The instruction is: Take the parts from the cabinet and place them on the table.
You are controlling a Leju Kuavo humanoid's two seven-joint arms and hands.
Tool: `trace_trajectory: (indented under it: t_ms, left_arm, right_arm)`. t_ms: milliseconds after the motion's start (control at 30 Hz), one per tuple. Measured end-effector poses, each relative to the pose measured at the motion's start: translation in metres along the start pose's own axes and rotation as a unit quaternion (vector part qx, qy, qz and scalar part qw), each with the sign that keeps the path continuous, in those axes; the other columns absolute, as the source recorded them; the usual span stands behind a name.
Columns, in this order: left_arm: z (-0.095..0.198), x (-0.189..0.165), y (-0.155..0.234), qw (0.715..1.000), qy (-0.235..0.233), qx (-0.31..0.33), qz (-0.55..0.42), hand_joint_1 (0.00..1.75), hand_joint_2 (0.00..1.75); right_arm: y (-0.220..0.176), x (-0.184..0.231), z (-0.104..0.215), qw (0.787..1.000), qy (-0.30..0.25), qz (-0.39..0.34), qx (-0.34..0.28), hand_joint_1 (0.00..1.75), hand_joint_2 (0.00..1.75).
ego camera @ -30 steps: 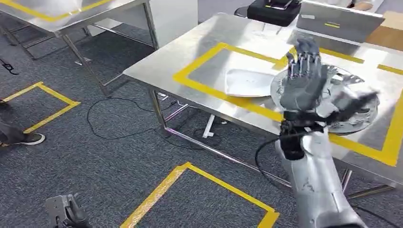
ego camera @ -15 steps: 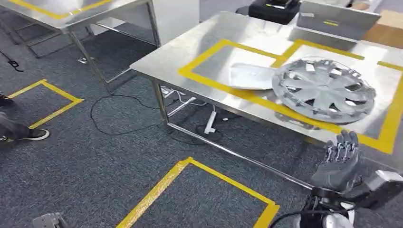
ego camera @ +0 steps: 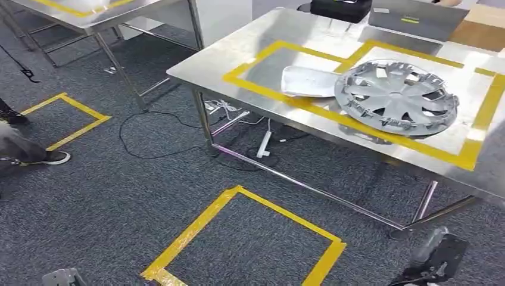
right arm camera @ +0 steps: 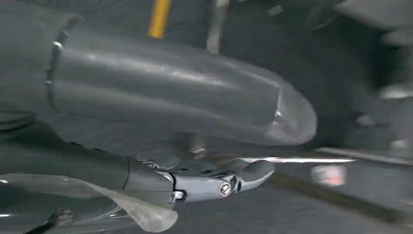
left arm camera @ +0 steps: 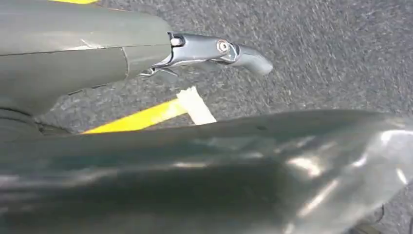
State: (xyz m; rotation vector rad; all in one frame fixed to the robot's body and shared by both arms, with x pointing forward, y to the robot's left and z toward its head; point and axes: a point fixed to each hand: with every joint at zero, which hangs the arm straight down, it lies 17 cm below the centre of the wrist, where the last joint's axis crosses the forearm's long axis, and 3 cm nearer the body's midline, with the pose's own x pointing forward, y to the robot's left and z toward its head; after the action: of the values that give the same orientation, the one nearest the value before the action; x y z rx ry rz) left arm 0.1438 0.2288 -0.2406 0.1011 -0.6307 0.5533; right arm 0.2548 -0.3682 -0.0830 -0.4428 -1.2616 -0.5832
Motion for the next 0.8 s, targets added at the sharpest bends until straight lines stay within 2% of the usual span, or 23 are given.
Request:
trace_trajectory:
  t_ms: [67, 100, 200, 433, 500, 633, 733, 800]
  left_arm:
    - [-0.001, 0.001, 0.004, 1.000, -0.002, 0.007, -0.008, 0.00, 0.00]
    - [-0.002, 0.001, 0.005, 1.000, -0.001, 0.009, -0.007, 0.00, 0.00]
    - [-0.004, 0.005, 0.007, 1.000, -0.004, 0.011, -0.006, 0.00, 0.00]
    - [-0.003, 0.004, 0.008, 1.000, -0.003, 0.013, -0.006, 0.00, 0.00]
    - [-0.004, 0.003, 0.008, 1.000, -0.001, 0.013, -0.013, 0.00, 0.00]
    - [-0.004, 0.001, 0.011, 1.000, 0.005, 0.014, -0.027, 0.00, 0.00]
    - [-0.005, -0.003, 0.014, 0.999, 0.014, 0.013, -0.039, 0.00, 0.00]
    - [-0.005, -0.005, 0.015, 0.999, 0.021, 0.011, -0.047, 0.00, 0.00]
  right_arm:
    - [-0.016, -0.093, 0.030, 0.991, 0.121, 0.057, -0.012, 0.00, 0.00]
    - [-0.018, -0.104, 0.036, 0.989, 0.138, 0.056, -0.015, 0.00, 0.00]
    - [-0.024, -0.122, 0.047, 0.984, 0.166, 0.060, -0.020, 0.00, 0.00]
    - [-0.023, -0.134, 0.050, 0.980, 0.190, 0.055, -0.024, 0.00, 0.00]
    - [-0.017, -0.147, 0.054, 0.972, 0.224, 0.072, -0.012, 0.00, 0.00]
    - [-0.017, -0.189, 0.091, 0.937, 0.317, 0.144, 0.027, 0.00, 0.00]
    - [-0.022, -0.216, 0.121, 0.896, 0.386, 0.210, 0.060, 0.00, 0.00]
    - [-0.021, -0.231, 0.145, 0.862, 0.427, 0.257, 0.093, 0.00, 0.00]
